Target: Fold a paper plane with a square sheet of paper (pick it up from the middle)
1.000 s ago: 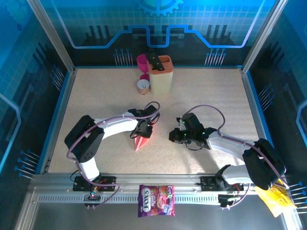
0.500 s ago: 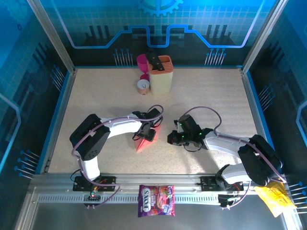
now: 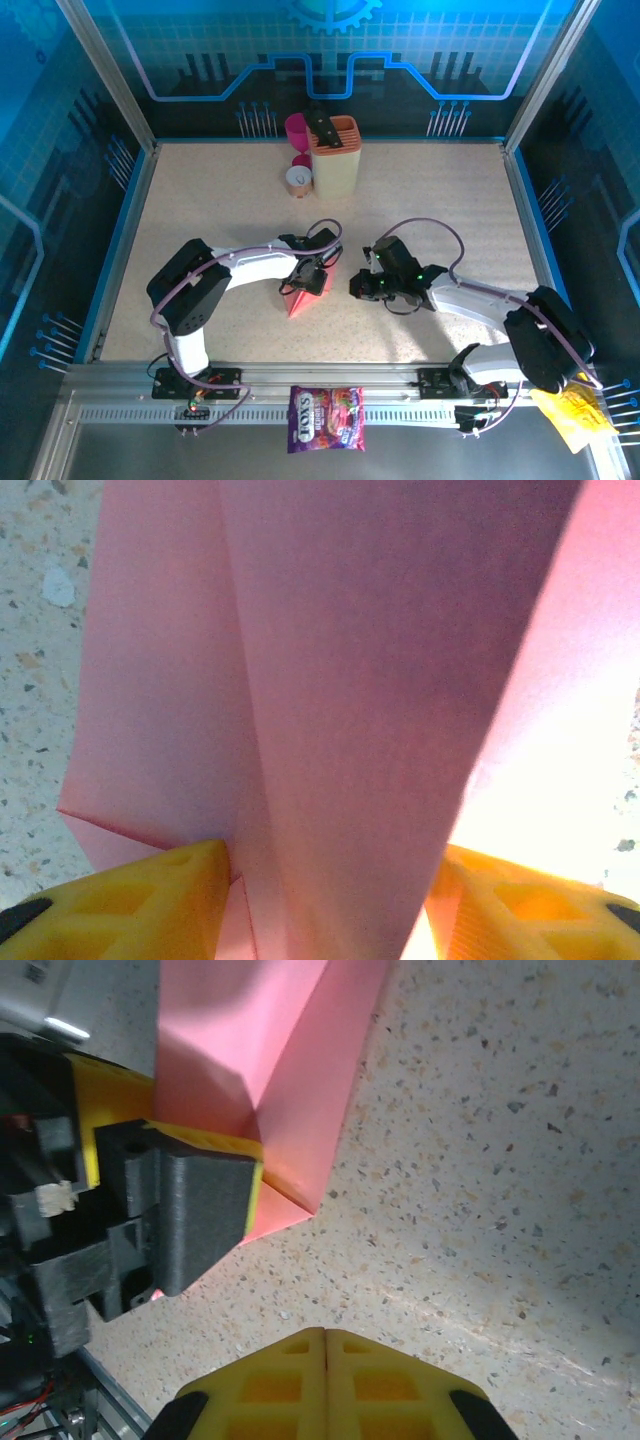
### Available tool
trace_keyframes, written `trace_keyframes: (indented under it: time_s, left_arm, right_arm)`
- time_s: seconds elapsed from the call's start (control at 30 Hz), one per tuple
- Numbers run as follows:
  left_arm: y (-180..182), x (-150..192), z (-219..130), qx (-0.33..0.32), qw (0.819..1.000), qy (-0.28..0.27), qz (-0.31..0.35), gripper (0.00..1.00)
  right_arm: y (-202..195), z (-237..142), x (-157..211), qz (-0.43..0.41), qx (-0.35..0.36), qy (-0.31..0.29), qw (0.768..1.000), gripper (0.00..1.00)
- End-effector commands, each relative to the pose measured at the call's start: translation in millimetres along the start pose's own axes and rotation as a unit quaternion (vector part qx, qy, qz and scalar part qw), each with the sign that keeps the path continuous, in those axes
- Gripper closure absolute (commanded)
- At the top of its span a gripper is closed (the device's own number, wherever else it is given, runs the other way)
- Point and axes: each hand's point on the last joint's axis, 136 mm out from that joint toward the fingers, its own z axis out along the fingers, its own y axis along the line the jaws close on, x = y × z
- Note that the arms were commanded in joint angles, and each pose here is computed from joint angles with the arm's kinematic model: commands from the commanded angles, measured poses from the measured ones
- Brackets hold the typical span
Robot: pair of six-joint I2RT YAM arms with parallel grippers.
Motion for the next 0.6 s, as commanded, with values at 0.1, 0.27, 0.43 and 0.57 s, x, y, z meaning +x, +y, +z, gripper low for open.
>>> trace_keyframes:
  time_s: [0.1, 0.27, 0.43, 0.57]
  left_arm:
    - [-8.0, -9.0, -9.6, 0.016, 0.999, -0.016, -0.043, 0.44]
    - [-9.6, -21.1, -22.4, 0.023, 0.997, -0.037, -0.061, 0.43]
    - [-12.7, -33.8, -40.7, 0.034, 0.996, -0.059, -0.064, 0.43]
    - [-14.7, -44.5, -56.2, 0.042, 0.994, -0.076, -0.061, 0.43]
  right_arm:
    - [5.7, -20.1, -14.4, -0.014, 0.004, -0.023, 1.0, 1.0]
    - [6.3, -27.4, -16.8, -0.015, 0.002, -0.029, 0.999, 1.0]
    - [6.7, -28.8, -16.6, -0.015, 0.0, -0.03, 0.999, 1.0]
    - [6.9, -29.6, -17.3, -0.014, 0.0, -0.032, 0.999, 1.0]
